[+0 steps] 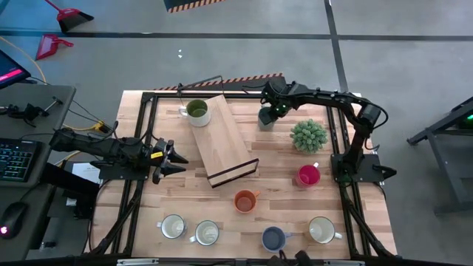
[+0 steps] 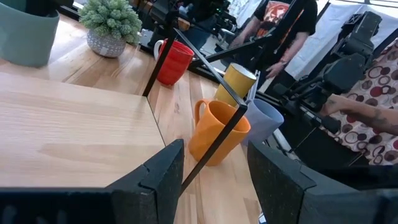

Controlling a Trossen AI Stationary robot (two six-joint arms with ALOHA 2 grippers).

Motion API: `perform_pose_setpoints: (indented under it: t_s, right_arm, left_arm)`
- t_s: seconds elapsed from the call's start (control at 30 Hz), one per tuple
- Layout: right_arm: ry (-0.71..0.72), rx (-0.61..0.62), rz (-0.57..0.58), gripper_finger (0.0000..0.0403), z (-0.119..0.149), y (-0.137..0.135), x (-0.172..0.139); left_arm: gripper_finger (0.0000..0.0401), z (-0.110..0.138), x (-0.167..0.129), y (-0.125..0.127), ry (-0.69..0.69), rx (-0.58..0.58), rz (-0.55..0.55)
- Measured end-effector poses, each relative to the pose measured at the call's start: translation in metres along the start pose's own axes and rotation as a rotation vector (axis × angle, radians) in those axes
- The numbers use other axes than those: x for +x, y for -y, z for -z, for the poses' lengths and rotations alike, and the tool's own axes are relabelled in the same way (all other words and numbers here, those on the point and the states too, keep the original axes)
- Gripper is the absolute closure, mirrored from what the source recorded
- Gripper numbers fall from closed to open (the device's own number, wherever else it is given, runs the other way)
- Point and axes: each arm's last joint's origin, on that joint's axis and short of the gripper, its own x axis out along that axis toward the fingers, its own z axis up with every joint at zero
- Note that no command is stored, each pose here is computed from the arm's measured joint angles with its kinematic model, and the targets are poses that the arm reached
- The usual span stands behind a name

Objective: Place coffee mugs
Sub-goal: Put the green mug on the shelf

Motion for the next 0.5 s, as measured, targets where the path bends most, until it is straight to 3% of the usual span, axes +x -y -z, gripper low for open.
perform_pose_setpoints:
  t_s: [0.13, 0.33, 0.5]
  right_arm:
    - [-0.006, -0.006, -0.033, 0.0393, 0.0, -0.001, 0.0]
    - [0.031, -0.023, -0.126, 0.0399, -0.004, -0.01, -0.003]
    - [0.058, -0.091, -0.147, 0.0401, -0.017, -0.026, -0.031]
  left_arm:
    - [0.0236, 0.0, 0.0, 0.0, 0.0, 0.0, 0.0]
    - [0.0236, 0.0, 0.0, 0.0, 0.0, 0.0, 0.0]
    - [0.0236, 0.0, 0.0, 0.0, 0.0, -0.001, 0.0]
